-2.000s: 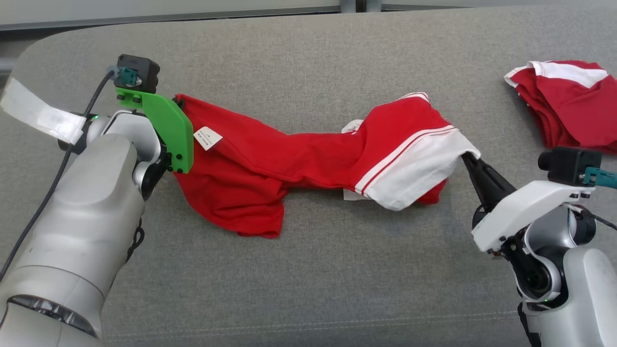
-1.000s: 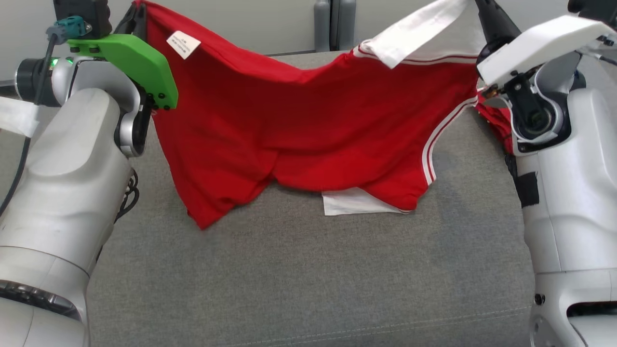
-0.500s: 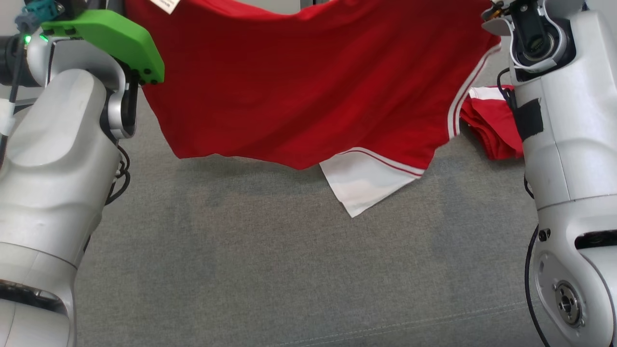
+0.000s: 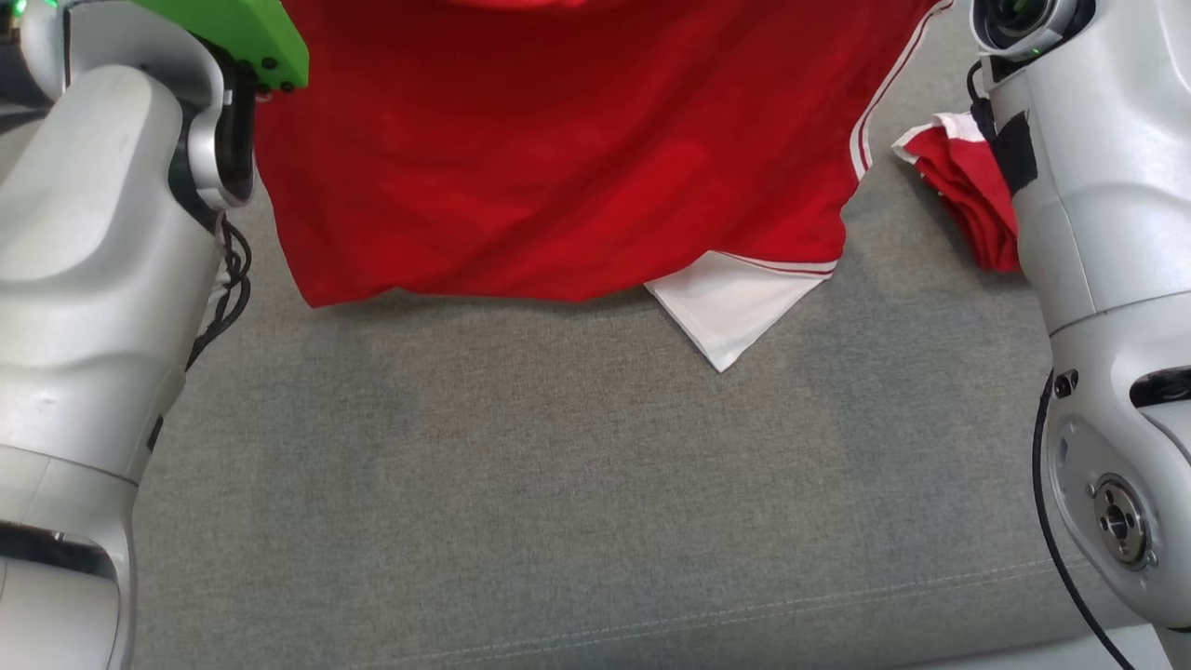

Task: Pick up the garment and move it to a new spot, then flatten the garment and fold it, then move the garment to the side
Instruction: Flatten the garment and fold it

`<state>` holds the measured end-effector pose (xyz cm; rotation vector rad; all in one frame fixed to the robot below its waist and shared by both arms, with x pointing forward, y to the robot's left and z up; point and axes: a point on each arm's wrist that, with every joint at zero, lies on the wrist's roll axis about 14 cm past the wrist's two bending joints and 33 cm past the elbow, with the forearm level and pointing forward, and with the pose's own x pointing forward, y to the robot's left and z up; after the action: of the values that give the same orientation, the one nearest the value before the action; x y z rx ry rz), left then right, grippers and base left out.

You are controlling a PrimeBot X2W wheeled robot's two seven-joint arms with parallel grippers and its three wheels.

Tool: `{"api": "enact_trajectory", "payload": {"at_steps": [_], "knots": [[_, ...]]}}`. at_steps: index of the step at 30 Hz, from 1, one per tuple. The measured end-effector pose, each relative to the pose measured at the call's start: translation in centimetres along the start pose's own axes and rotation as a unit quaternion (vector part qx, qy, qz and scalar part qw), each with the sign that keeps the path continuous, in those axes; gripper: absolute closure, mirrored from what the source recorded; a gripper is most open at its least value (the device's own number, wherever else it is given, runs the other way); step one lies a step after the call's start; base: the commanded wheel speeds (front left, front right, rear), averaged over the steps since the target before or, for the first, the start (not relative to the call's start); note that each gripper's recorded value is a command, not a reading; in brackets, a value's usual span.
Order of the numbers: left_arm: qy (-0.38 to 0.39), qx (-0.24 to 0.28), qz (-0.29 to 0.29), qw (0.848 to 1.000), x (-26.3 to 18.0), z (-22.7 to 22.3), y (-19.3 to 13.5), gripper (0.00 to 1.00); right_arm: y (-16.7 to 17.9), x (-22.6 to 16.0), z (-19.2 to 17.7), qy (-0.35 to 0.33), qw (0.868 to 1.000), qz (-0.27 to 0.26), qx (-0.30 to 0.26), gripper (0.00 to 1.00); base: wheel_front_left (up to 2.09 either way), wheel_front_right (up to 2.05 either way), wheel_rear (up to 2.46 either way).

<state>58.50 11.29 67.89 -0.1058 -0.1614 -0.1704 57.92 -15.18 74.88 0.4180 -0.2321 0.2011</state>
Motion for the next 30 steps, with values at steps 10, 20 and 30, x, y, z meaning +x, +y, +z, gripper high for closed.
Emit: {"api": "enact_trajectory", "payload": {"at_steps": [10, 20, 30], "knots": [[0.001, -0.055, -0.019, 0.998, 4.2, -2.5, 0.6, 1.00, 0.4, 5.7, -1.5, -0.011, 0.999, 0.020, -0.025, 1.00, 0.00, 0.00, 0.00], [-0.073, -0.104, -0.024, 0.992, 7.2, -1.5, 1.1, 1.00, -1.6, 9.1, -0.4, -0.118, 0.993, -0.001, -0.011, 1.00, 0.00, 0.00, 0.00], [-0.182, -0.095, -0.063, 0.977, 7.0, 4.6, -0.3, 1.00, 1.1, 9.5, 5.5, -0.222, 0.973, 0.034, -0.044, 1.00, 0.00, 0.00, 0.00]]}}
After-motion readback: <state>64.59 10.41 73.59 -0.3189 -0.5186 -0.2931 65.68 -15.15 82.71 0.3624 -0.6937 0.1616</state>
